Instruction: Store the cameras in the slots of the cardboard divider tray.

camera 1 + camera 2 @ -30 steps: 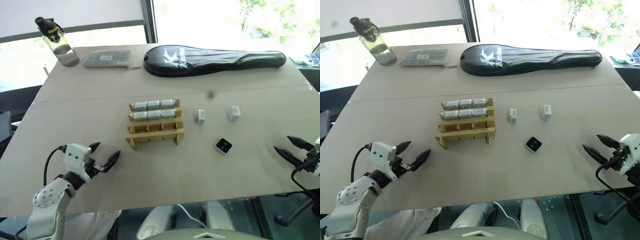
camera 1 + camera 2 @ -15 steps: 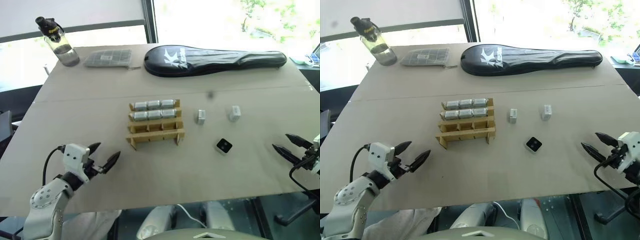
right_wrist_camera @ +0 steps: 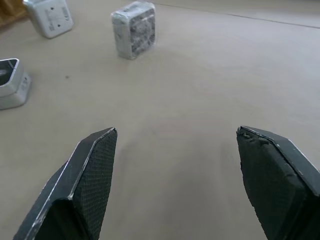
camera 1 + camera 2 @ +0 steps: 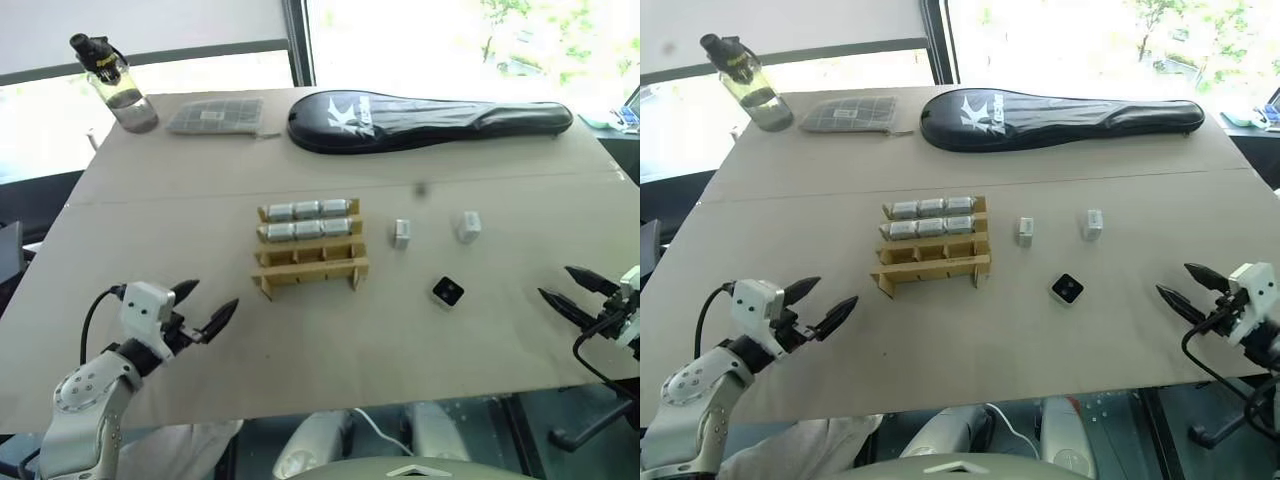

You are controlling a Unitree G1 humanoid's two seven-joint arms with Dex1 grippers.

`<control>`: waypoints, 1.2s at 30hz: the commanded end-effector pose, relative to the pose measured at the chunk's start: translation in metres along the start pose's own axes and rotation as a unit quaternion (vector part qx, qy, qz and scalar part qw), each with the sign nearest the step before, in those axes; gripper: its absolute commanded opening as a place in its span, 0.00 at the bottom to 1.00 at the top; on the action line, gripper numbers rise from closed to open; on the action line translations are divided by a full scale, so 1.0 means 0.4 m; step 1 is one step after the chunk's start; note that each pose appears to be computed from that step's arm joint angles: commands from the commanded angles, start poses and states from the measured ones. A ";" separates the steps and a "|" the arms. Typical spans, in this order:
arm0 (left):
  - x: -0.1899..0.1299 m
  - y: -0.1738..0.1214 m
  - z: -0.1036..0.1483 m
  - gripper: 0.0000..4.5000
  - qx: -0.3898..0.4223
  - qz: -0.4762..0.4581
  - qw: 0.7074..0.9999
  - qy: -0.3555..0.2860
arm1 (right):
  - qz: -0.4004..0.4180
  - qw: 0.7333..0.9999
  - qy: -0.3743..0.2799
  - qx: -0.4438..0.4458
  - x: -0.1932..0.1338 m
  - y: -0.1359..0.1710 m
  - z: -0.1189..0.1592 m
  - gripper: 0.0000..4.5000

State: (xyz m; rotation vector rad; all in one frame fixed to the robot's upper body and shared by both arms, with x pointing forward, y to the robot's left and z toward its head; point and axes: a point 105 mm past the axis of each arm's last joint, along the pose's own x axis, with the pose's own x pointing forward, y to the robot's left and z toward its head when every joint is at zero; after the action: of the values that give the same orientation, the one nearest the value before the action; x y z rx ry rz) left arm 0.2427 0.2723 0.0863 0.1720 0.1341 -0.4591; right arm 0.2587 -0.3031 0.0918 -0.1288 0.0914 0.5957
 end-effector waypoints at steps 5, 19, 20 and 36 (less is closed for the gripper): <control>-0.041 -0.059 0.150 1.00 0.060 -0.171 0.979 -0.090 | 0.096 0.995 -0.036 0.011 0.085 0.172 0.034 0.84; -0.047 -0.163 0.231 1.00 0.158 -0.436 0.885 -0.030 | 0.107 0.994 -0.034 -0.005 0.185 0.328 0.033 0.84; -0.048 -0.164 0.226 1.00 0.164 -0.444 0.881 -0.022 | 0.105 0.994 -0.032 -0.004 0.187 0.330 0.029 0.84; -0.051 -0.144 0.218 1.00 0.155 -0.454 0.877 -0.017 | 0.065 0.998 -0.003 0.019 0.210 0.317 -0.001 0.72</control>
State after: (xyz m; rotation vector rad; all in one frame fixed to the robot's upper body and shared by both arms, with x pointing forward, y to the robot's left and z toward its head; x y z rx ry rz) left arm 0.2059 0.2131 0.1591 0.4107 0.1342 -1.4323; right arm 0.2531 -0.1515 0.0631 -0.0810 0.1315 0.7412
